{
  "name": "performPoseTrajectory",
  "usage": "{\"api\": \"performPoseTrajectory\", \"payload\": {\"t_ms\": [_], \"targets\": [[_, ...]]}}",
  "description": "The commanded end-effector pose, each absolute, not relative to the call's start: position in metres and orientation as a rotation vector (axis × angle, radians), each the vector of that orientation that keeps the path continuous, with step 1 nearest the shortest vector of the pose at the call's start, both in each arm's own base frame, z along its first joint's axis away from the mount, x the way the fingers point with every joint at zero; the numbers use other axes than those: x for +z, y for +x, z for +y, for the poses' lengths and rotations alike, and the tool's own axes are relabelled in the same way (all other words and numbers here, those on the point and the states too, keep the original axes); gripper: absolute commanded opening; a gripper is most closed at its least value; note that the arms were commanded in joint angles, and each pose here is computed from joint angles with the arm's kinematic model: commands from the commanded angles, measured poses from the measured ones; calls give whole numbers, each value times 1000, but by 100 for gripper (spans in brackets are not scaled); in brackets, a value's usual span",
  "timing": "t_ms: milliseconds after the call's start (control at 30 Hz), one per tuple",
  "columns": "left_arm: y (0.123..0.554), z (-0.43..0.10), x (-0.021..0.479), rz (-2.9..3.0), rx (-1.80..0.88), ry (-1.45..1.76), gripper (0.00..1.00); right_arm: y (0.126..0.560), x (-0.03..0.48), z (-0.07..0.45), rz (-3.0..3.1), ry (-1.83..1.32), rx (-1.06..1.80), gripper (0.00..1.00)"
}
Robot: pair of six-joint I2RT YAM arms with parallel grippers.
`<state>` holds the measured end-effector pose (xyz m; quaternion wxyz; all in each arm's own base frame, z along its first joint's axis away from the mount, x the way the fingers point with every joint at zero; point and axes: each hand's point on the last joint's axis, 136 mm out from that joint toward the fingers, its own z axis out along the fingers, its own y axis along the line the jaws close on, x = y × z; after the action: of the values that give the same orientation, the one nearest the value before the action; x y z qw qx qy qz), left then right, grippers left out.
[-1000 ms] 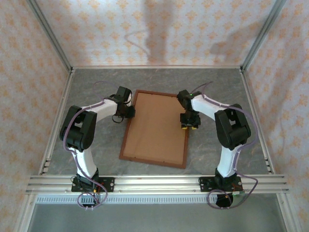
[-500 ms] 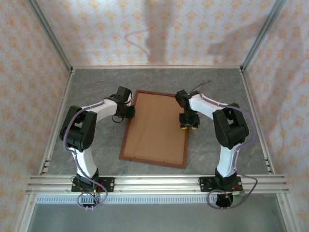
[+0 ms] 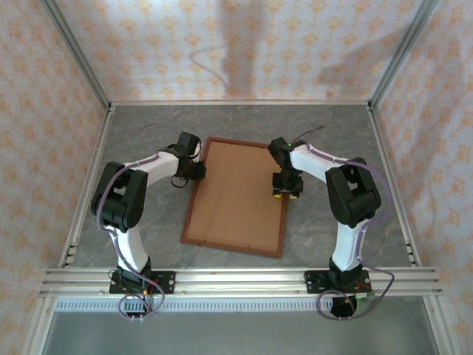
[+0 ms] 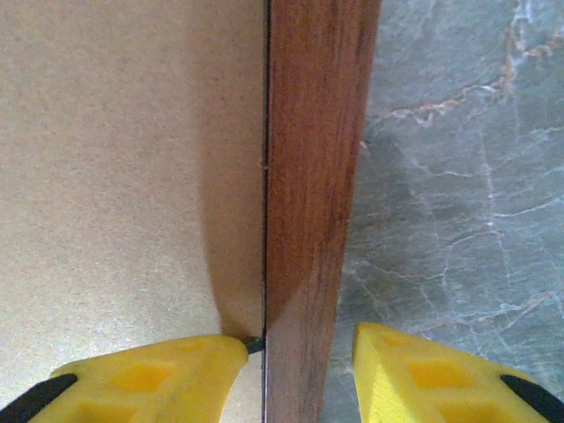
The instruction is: Put the photo into the frame
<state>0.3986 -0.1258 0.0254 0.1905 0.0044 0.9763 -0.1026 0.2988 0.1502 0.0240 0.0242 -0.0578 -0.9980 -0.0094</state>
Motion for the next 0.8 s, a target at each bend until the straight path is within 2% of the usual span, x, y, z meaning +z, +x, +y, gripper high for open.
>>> {"api": "performPoseTrajectory", "payload": {"t_ms": [0,267,500,667,767], "targets": [[368,-128,-5,2880,-295,26,17,304,10,177,-3108,-144,-155,44],[367,-129,-5,2882,-295,28,17,301,5,171,-3105,-112,-102,40],[365,-121,-6,2888,-246,-4,15,312,52,164,-3181,-133,-284,47],[366,-113,-4,2867,-196,-79,10,288,55,156,-3111,-156,-377,54],[366,-110,-4,2860,-184,-101,8,262,49,148,-3049,-163,-346,53]]}}
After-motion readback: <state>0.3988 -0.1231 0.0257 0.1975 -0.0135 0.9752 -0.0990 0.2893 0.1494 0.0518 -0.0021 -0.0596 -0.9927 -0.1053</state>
